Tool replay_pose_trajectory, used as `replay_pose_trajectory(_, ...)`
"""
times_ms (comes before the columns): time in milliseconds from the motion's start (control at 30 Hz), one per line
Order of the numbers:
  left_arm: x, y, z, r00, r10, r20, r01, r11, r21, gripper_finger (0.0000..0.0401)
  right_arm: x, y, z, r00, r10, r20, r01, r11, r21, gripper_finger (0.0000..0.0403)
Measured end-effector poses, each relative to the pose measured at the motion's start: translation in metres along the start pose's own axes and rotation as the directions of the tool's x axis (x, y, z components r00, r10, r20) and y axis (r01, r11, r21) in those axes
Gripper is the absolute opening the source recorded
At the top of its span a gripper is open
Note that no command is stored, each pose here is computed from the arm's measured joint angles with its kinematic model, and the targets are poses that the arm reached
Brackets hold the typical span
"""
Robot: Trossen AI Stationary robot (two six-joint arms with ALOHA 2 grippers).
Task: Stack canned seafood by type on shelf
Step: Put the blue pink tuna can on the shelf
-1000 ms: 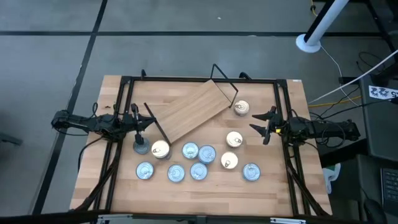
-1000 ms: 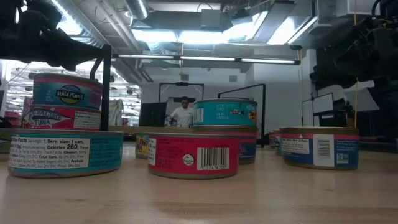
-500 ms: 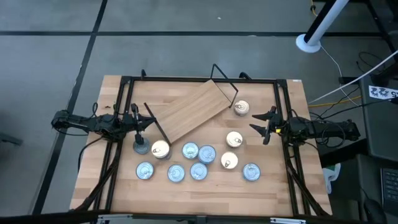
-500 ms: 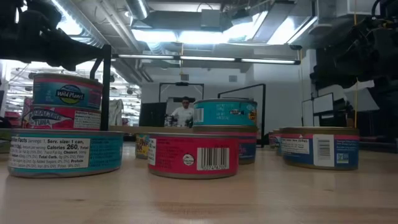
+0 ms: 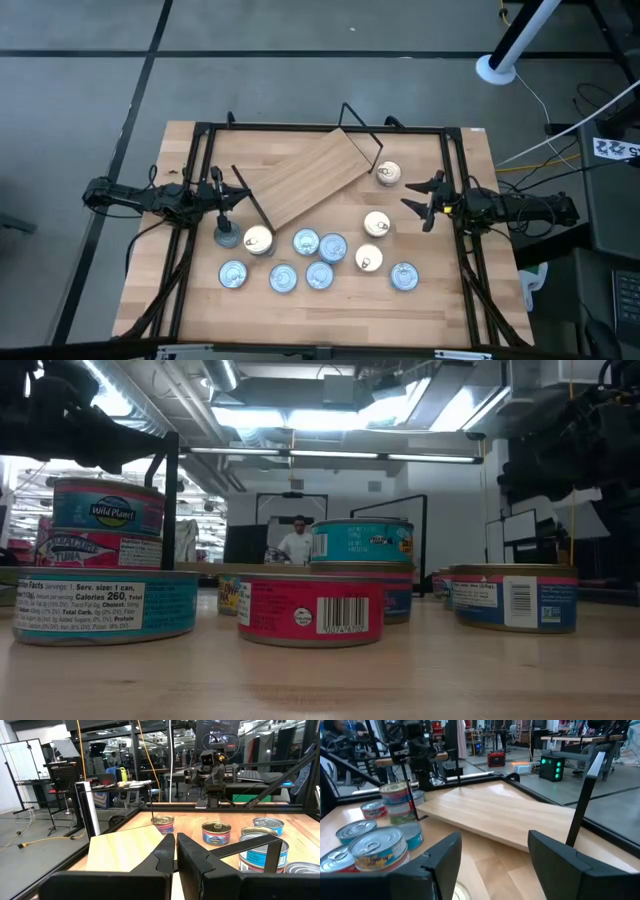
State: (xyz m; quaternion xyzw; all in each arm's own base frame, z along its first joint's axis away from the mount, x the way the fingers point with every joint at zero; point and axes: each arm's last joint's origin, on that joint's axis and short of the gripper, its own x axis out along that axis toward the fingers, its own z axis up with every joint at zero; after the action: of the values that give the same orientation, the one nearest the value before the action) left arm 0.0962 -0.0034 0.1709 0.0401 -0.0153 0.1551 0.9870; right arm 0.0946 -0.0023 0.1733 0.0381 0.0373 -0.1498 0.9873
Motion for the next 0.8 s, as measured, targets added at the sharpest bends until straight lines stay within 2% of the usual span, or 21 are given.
replay_pose_trajectory(333,0.0,0.0,0.0,1.0,0.0,0.0,0.0,1.0,-0.001,0.0015,0.0,0.0,0.001,1.0,-0.007,0.007,0.007,1.0,0.003,0.0227)
replay_pose_trajectory(600,0.0,0.0,0.0,1.0,0.0,0.0,0.0,1.0,-0.017,0.0015,0.0,0.003,0.002,0.996,0.085,0.01,-0.085,0.996,0.007,0.0227)
replay_pose_trajectory(800,0.0,0.0,0.0,1.0,0.0,0.0,0.0,1.0,-0.017,0.0015,-0.001,0.005,0.012,0.984,0.141,0.107,-0.142,0.99,0.003,0.0227)
